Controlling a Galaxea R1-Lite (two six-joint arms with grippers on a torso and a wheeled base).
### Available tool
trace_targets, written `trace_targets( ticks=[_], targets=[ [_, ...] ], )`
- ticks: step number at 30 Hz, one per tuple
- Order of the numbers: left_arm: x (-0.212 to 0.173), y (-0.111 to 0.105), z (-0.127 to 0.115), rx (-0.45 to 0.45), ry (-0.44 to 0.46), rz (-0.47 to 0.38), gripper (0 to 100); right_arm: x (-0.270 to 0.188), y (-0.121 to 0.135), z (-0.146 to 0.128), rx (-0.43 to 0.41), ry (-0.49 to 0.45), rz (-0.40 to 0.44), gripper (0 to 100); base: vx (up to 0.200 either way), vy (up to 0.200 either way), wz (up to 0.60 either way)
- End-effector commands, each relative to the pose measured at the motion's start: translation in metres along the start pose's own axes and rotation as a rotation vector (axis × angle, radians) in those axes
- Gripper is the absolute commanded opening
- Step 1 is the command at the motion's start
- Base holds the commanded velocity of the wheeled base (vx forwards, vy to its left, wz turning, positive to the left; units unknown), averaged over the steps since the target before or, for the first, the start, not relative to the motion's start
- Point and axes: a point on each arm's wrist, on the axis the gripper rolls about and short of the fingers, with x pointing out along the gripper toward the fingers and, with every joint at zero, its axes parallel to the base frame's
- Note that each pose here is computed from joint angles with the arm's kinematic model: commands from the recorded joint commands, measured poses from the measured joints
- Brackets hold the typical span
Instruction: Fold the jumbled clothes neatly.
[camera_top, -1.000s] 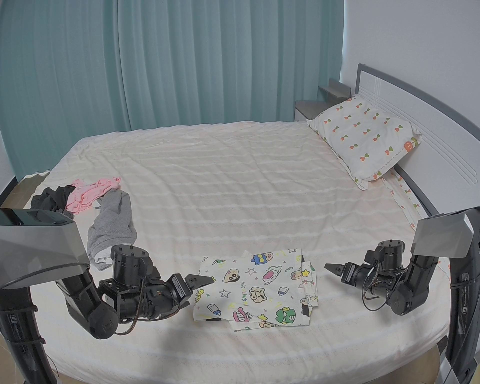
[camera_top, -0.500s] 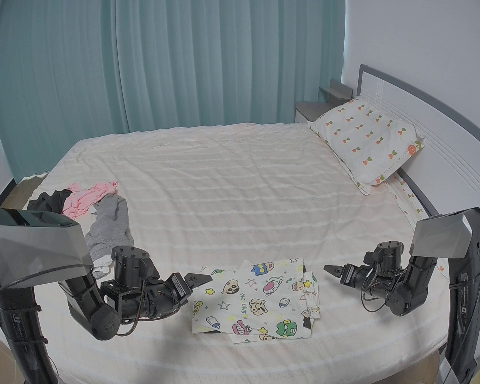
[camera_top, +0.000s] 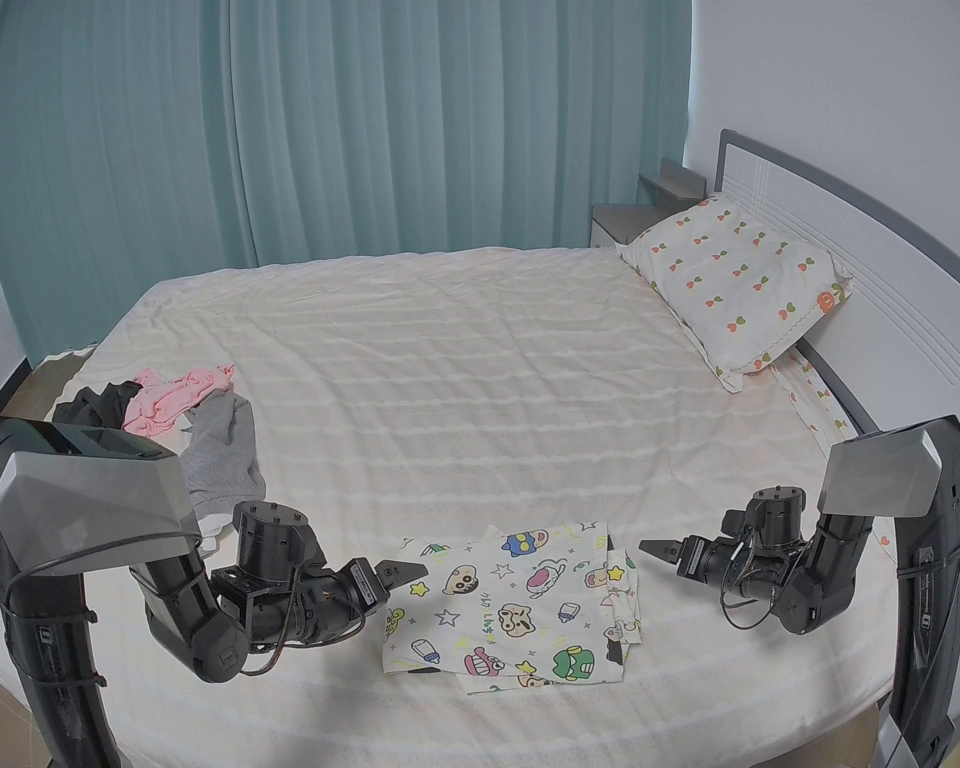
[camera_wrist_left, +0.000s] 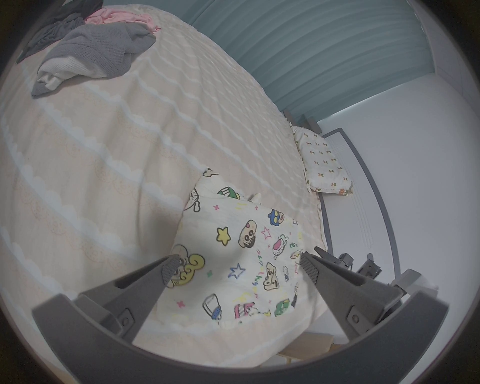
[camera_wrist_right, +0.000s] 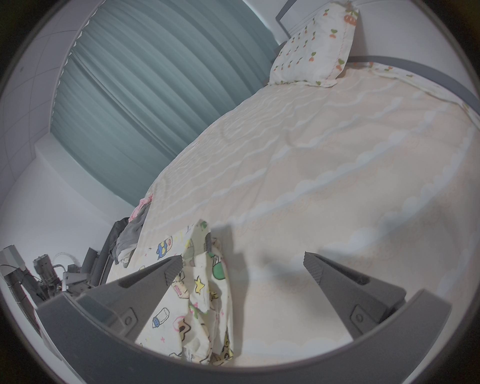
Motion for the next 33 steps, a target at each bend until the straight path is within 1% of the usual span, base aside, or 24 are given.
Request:
trace_targets(
  ticks=[1, 2, 3, 4, 5, 7, 8, 11, 13, 14, 17, 19, 22, 33],
  targets=[
    [0.023, 0.01, 0.001, 0.047, -0.04, 0.064, 100, 0.005, 0.001, -0.005, 0.001, 0.036, 0.017, 100, 0.0, 0.0, 0.0],
    [0.023, 0.01, 0.001, 0.052, -0.043, 0.067, 100, 0.005, 0.001, -0.005, 0.001, 0.038, 0.017, 100, 0.0, 0.0, 0.0],
    [0.029, 0.015, -0.001, 0.104, -0.062, 0.113, 100, 0.007, 0.001, -0.004, 0.004, 0.047, 0.012, 100, 0.0, 0.0, 0.0],
    [0.029, 0.015, -0.001, 0.104, -0.062, 0.113, 100, 0.007, 0.001, -0.004, 0.004, 0.047, 0.012, 100, 0.0, 0.0, 0.0],
    [0.033, 0.019, -0.007, 0.163, -0.053, 0.142, 100, 0.008, 0.001, -0.004, 0.008, 0.055, 0.006, 100, 0.0, 0.0, 0.0],
    [0.034, 0.019, -0.009, 0.173, -0.051, 0.147, 100, 0.008, 0.001, -0.004, 0.008, 0.055, 0.006, 100, 0.0, 0.0, 0.0],
    [0.038, 0.021, -0.012, 0.208, -0.055, 0.172, 100, 0.01, 0.001, -0.004, 0.007, 0.056, 0.009, 100, 0.0, 0.0, 0.0],
    [0.041, 0.022, -0.014, 0.22, -0.06, 0.182, 100, 0.011, 0.001, -0.003, 0.006, 0.055, 0.014, 100, 0.0, 0.0, 0.0],
    [0.048, 0.024, -0.016, 0.262, -0.072, 0.205, 100, 0.012, 0.002, -0.003, 0.003, 0.055, 0.016, 100, 0.0, 0.0, 0.0],
    [0.049, 0.025, -0.016, 0.269, -0.073, 0.207, 100, 0.012, 0.003, -0.003, 0.001, 0.055, 0.018, 100, 0.0, 0.0, 0.0],
    [0.066, 0.015, -0.015, 0.291, -0.089, 0.176, 100, 0.013, 0.003, -0.004, 0.001, 0.057, 0.018, 100, 0.0, 0.0, 0.0],
    [0.071, 0.013, -0.017, 0.303, -0.09, 0.178, 100, 0.013, 0.003, -0.004, 0.001, 0.057, 0.018, 100, 0.0, 0.0, 0.0],
    [0.072, 0.014, -0.019, 0.304, -0.091, 0.215, 100, 0.013, 0.003, -0.004, 0.001, 0.057, 0.018, 100, 0.0, 0.0, 0.0],
    [0.074, 0.012, -0.018, 0.305, -0.098, 0.209, 100, 0.014, 0.006, -0.006, -0.005, 0.06, 0.025, 100, 0.0, 0.0, 0.0]
  ],
)
